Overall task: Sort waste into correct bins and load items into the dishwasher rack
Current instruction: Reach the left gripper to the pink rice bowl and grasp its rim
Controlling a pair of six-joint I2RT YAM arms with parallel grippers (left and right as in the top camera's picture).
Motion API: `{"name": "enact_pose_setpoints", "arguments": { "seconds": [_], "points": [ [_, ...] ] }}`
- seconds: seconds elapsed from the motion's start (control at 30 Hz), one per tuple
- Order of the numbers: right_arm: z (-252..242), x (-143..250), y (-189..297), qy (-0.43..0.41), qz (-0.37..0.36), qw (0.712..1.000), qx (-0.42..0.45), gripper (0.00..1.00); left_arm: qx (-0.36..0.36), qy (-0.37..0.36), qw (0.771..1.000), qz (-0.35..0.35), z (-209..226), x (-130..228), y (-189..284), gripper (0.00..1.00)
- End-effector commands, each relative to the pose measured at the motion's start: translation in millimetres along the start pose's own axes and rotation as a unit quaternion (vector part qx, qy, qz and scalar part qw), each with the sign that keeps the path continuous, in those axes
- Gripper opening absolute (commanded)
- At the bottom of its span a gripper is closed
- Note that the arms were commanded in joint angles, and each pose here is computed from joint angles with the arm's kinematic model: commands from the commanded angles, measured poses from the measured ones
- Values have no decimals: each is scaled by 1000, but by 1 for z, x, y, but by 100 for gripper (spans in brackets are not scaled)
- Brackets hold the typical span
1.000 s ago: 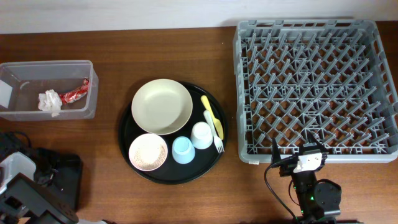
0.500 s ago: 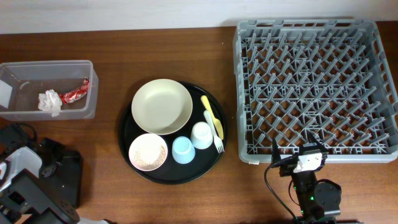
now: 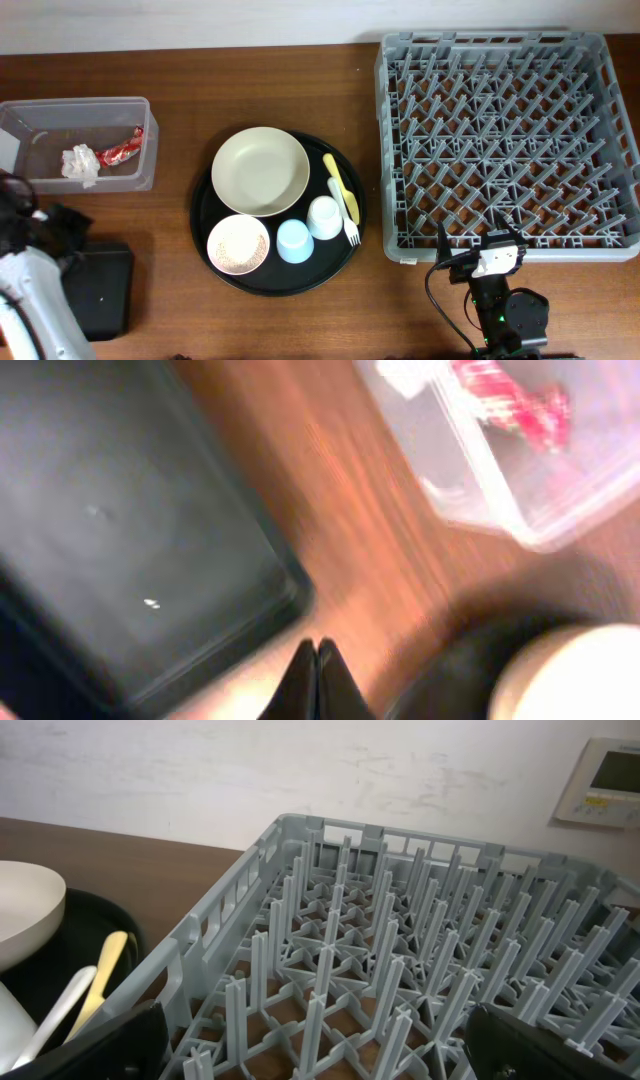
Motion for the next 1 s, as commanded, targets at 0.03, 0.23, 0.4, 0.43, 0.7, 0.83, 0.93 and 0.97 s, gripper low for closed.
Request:
{"name": "enact_pose_setpoints", "arguments": {
  "seconds": [0.03,0.23,0.4,0.43,0.7,0.83,0.93,0.97],
  "points": [
    [0,2,0,-4,1,1000,-1,98,120,-171,977,49,-74,41,16,0],
    [0,2,0,-4,1,1000,-1,98,139,-385,911,61,-156,112,28,0],
    [0,2,0,-4,1,1000,-1,98,121,-506,852,56,-190,166,34,10],
    [0,2,0,-4,1,1000,-1,98,119,-512,848,61,-192,170,32,14],
    [0,2,0,-4,1,1000,-1,98,101,-530,831,133,-211,191,-13,25],
    [0,2,0,-4,1,1000,-1,98,76,-457,872,155,-211,194,-21,16],
    [0,2,0,-4,1,1000,-1,98,71,-448,877,160,-207,197,-27,17],
    [0,2,0,-4,1,1000,-1,98,65,-439,881,162,-204,199,-30,17]
  ]
}}
Point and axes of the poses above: each gripper's point midway between its finger pads, its own y axis back along the fingers, its own z axis along the line the jaws close on, x = y × z, the point moved 9 cm from there along y, back along the fingers, and after that the axes turned 12 degrees about -y, right-handed, at the moved point
